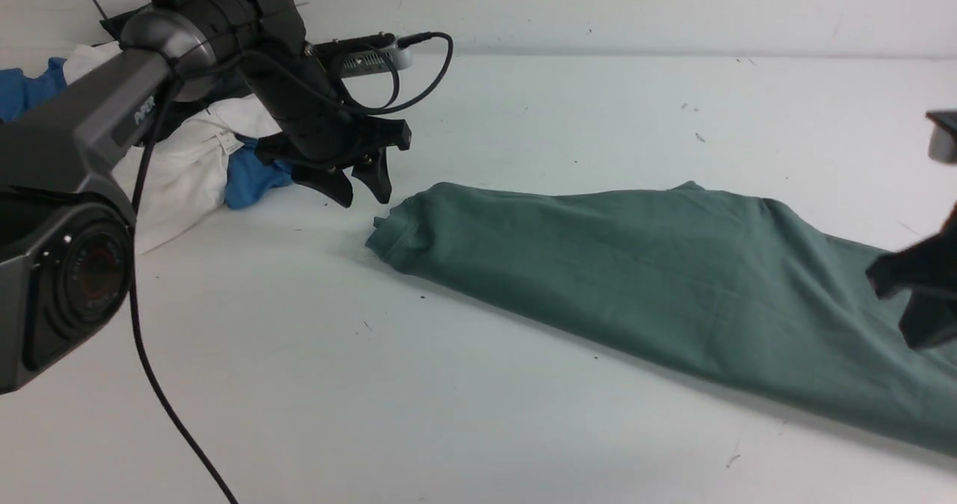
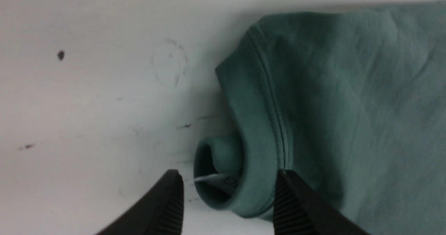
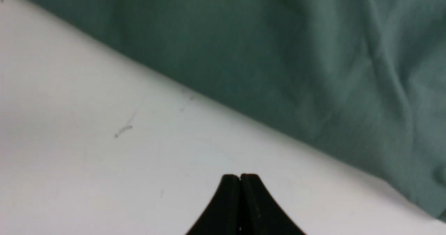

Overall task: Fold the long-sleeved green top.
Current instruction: Hold the left edge of the fabric with your left arm

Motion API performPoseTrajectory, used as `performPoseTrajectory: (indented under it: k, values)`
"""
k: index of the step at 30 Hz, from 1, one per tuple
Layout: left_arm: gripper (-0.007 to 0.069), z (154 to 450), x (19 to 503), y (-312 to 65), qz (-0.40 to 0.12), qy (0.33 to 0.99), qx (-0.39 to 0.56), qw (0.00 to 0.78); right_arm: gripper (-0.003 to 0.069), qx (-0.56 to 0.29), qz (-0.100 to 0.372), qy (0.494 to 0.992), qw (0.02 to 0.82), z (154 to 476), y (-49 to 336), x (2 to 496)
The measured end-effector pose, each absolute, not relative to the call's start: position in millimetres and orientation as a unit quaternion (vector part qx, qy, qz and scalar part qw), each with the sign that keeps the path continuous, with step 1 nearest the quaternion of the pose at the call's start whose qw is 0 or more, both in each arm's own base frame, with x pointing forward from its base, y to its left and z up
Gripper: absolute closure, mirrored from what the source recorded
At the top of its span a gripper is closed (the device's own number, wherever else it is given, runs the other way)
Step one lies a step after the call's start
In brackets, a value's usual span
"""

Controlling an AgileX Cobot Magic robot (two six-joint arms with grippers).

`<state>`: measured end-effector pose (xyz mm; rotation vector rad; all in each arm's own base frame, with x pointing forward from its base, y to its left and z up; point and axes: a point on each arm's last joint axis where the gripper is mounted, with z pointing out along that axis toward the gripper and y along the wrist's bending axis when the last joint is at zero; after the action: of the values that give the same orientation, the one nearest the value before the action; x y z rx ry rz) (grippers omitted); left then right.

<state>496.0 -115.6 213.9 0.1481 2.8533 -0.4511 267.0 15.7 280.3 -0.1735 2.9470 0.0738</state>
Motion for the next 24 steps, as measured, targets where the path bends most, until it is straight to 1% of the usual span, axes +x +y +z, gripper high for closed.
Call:
performPoseTrajectory:
  k: [4,5,6,9,16,21,24]
  values:
    - [0.0241,206.2,500.5,-123.6,-0.156,0.978,0.058,0.125,0.0673,-0.057,0.027,0.996,0.066,262.1,15.6,256.5]
    - [0.0238,205.4,500.5,-124.2,-0.156,0.978,0.058,0.124,0.0673,-0.057,0.028,0.996,0.067,261.9,15.7,256.5]
    - [0.0218,199.2,501.0,-127.8,-0.156,0.979,0.061,0.118,0.0673,-0.056,0.031,0.995,0.071,261.2,16.2,257.1]
    - [0.0198,186.7,502.1,-131.8,-0.155,0.980,0.063,0.107,0.0673,-0.050,0.044,0.995,0.078,261.5,18.6,258.2]
    - [0.0195,165.5,503.5,-136.1,-0.149,0.983,0.065,0.089,0.0673,-0.047,0.059,0.994,0.080,261.7,21.4,258.5]
    - [0.0196,161.8,503.6,-140.1,-0.164,0.981,0.065,0.084,0.0673,-0.047,0.068,0.993,0.081,261.9,23.0,258.6]
    - [0.0218,162.0,503.6,-141.3,-0.171,0.980,0.063,0.084,0.0673,-0.053,0.067,0.993,0.085,262.1,22.9,259.2]
